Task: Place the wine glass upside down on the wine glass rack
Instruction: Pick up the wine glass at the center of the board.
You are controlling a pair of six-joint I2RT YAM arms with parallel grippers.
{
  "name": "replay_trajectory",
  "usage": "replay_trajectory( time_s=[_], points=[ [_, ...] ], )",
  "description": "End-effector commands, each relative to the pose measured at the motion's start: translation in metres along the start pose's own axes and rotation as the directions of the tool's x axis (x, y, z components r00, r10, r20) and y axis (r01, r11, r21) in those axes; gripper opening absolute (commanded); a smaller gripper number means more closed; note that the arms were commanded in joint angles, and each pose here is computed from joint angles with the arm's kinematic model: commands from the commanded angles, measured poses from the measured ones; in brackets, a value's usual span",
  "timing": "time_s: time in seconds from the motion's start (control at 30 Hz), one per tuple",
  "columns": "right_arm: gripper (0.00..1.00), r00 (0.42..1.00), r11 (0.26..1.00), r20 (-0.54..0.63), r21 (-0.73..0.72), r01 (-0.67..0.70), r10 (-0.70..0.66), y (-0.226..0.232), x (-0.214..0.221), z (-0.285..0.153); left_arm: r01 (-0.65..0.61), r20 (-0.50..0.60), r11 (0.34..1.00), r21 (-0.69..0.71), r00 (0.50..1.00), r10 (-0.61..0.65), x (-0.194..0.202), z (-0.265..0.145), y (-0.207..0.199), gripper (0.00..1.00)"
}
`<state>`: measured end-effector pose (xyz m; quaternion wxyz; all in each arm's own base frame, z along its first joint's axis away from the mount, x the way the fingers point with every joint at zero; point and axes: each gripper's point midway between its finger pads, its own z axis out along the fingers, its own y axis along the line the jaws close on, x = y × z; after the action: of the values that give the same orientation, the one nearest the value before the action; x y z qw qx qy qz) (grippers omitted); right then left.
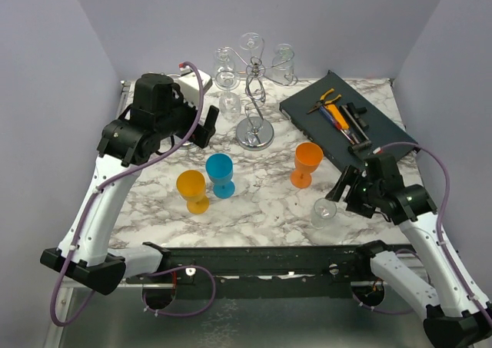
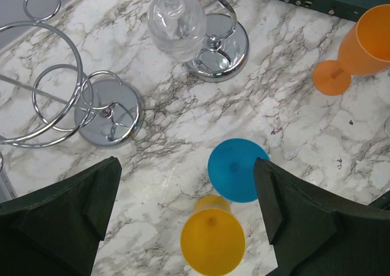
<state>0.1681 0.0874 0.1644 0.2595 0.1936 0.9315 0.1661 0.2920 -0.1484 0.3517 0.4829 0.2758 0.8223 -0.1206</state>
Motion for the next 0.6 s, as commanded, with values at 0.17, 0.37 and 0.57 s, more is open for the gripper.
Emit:
replay_trajectory(
  time_s=[0.17, 0.37, 0.57],
  points=[
    [0.72, 0.984, 0.998, -0.167, 0.008, -0.059, 0.059, -0.011, 0.044, 0.018, 0.047, -0.028, 0.996, -0.076, 0.998, -0.05, 0.013, -0.014, 0.016, 0.99],
    [0.69, 0.977, 0.999, -0.208, 0.03, -0.04, 0.045, -0.017, 0.052, 0.026, 0.06, -0.041, 0.995, -0.082, 0.997, -0.064, 0.018, -0.012, 0.018, 0.99],
    [0.54, 0.972, 0.998, -0.23, 0.053, -0.03, 0.041, -0.02, 0.054, 0.032, 0.05, -0.021, 0.995, -0.092, 0.998, -0.052, 0.009, -0.015, 0.021, 0.99]
  ],
)
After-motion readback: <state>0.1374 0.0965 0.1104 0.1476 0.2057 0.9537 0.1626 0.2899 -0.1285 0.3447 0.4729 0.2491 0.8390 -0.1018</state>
